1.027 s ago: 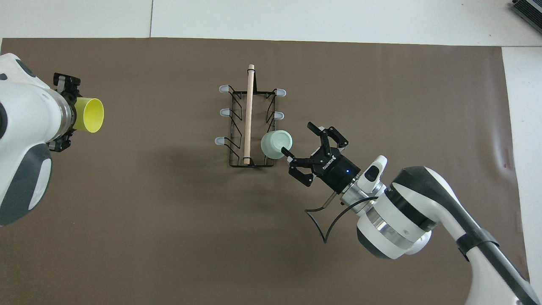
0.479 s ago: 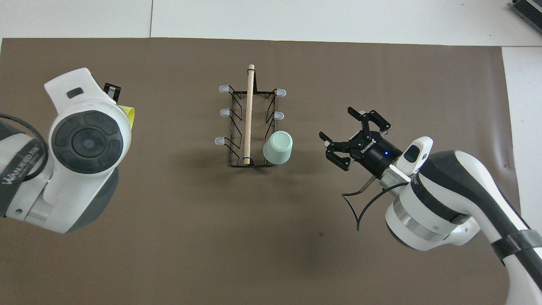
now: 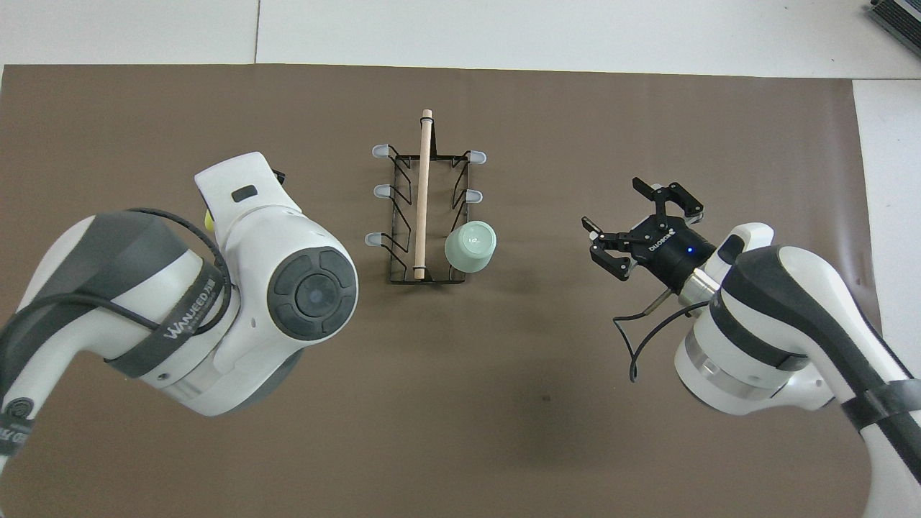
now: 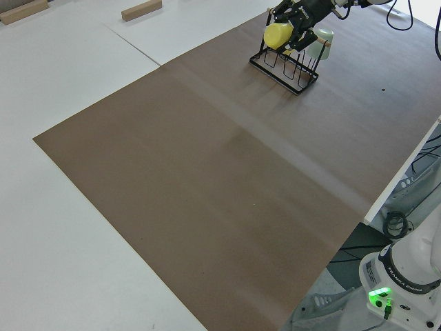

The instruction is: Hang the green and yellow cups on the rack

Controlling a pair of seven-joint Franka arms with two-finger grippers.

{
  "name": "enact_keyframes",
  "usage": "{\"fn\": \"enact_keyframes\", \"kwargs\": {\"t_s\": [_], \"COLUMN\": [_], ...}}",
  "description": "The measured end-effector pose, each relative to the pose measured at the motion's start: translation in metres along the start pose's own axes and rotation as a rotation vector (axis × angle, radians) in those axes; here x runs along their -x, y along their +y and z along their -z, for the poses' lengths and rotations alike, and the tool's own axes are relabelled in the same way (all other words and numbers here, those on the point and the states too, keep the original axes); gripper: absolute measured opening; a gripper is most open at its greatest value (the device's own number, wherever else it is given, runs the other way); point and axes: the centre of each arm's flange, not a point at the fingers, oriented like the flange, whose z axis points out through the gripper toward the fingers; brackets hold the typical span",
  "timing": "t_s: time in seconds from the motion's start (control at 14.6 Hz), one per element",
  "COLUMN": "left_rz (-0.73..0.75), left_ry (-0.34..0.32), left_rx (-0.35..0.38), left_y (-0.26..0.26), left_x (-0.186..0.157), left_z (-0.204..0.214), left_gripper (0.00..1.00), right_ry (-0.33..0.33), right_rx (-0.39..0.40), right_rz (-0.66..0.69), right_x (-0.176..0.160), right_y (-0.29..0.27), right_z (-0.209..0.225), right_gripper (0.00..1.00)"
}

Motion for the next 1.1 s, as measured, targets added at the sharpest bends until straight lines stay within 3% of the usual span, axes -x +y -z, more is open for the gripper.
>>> {"fn": "enact_keyframes", "kwargs": {"t_s": [0.34, 0.62, 1.1], "left_rz": [-0.018, -0.013, 0.009], "left_ry": [0.124, 0.236, 0.22], "left_rx": [0.039, 0.077, 0.157], "left_y": [-0.002, 0.001, 0.024], "left_x": [0.066, 0.116, 0.136], "left_z": [-0.011, -0.028, -0.004], "left_gripper": [0.68, 0.68, 0.68], "right_ry": [-0.051, -0.139, -0.356], "right_rx": [-0.096, -0.109, -0.085], "right_rz": [0.05, -0.006, -0.142], "right_x": [0.0, 0.004, -0.018], "right_y": [0.056, 0.087, 0.096], "right_z": [0.017, 0.031, 0.034], "right_gripper": [1.0, 1.0, 1.0]}}
